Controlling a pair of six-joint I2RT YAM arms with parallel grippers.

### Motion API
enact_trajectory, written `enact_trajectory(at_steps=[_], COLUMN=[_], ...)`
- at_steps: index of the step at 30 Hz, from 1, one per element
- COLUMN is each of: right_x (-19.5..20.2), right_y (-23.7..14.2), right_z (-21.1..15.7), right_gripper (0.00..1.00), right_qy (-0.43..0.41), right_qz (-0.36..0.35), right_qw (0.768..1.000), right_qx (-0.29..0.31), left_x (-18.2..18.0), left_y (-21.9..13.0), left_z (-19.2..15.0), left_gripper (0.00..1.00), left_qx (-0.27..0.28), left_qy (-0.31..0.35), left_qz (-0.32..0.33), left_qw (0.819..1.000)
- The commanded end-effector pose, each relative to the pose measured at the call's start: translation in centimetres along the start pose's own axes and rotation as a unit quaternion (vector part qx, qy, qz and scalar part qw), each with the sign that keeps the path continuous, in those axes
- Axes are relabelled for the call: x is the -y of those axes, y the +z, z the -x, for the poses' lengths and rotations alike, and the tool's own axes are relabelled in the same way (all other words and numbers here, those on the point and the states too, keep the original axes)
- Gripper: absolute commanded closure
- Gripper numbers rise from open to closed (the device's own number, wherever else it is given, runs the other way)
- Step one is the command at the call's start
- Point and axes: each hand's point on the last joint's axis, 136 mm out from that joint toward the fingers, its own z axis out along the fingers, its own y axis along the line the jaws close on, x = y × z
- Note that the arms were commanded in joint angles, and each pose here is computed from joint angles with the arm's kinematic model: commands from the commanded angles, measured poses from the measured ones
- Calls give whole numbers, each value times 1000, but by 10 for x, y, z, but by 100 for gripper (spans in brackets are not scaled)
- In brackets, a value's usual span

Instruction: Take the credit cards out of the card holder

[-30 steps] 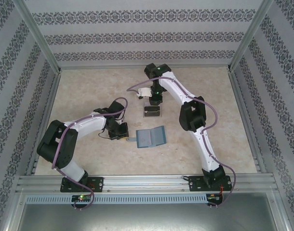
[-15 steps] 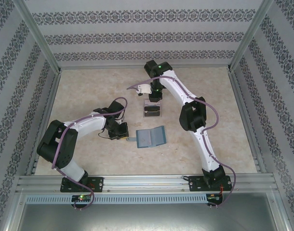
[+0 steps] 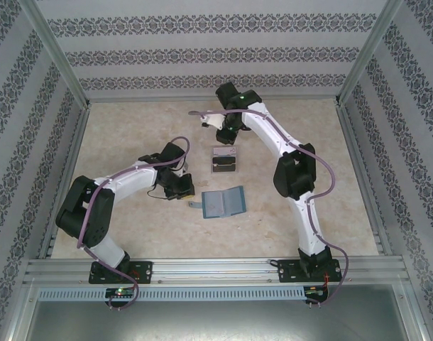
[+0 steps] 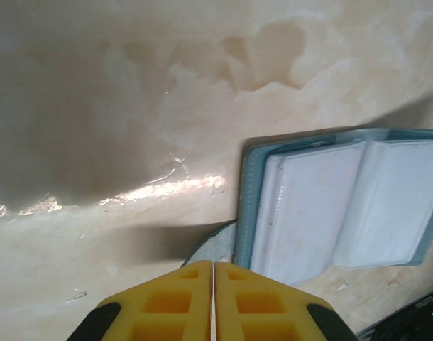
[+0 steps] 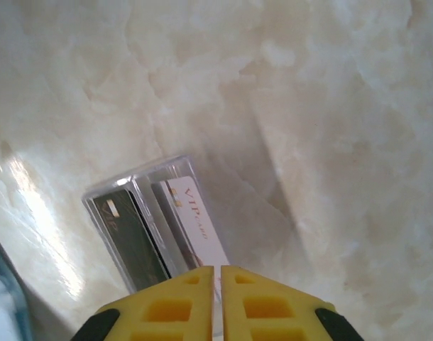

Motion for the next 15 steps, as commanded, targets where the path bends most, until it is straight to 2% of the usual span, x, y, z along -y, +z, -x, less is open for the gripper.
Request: enact_trajectory(at_steps=[1,10,15], right_x=[-14,-57,-70], right_y=[-12,-4,-4], right_z=[18,8,-3], right_gripper=[90,91,94], right_qy=[95,219,328], right_qz=[6,-3,-5], right_qw=[994,974,940], right_qx=[46,62,89], left_x=[8,20,22], left_y=[-2,0,10], left_z=[8,11,7], left_gripper=[91,91,91], left_qx=[3,-6,-20], left_qy=[14,25,30], left_qz=[-14,-33,-36], left_qw=[1000,999,999])
